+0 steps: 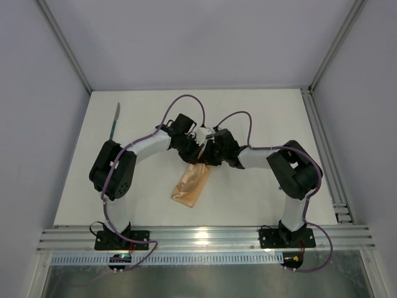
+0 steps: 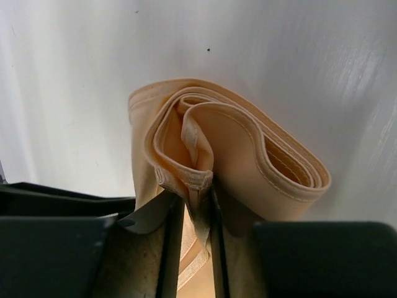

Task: Fold the napkin into a case and place the utensils inside
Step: Fold the 2/3-rectangle-folded napkin at the center of the board.

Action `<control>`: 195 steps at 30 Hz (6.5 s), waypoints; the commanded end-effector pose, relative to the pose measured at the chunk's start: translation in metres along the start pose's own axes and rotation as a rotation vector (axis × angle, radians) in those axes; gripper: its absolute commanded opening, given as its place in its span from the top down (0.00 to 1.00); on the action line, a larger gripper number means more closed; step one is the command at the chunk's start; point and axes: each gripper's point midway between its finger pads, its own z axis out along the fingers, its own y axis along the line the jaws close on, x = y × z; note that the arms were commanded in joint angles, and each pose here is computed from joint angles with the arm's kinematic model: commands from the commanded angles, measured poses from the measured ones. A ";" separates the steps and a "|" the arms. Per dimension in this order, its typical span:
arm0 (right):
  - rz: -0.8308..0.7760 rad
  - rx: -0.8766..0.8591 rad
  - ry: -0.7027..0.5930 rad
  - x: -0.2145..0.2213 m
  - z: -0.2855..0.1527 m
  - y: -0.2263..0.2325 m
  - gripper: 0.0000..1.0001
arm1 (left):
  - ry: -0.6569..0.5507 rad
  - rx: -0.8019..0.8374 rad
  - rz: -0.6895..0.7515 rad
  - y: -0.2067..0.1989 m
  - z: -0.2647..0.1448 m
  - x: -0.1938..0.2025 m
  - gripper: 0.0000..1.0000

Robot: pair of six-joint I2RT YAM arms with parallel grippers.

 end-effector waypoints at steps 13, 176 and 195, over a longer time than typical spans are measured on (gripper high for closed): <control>0.006 -0.014 -0.061 -0.018 -0.030 0.005 0.63 | -0.049 0.004 0.068 -0.005 -0.006 -0.006 0.81; -0.049 0.040 -0.044 -0.037 -0.043 -0.037 0.93 | -0.028 0.129 -0.298 -0.009 0.043 -0.041 1.00; -0.311 -0.051 -0.239 -0.050 -0.099 0.001 0.67 | -0.109 0.250 -0.377 -0.017 0.038 -0.066 0.97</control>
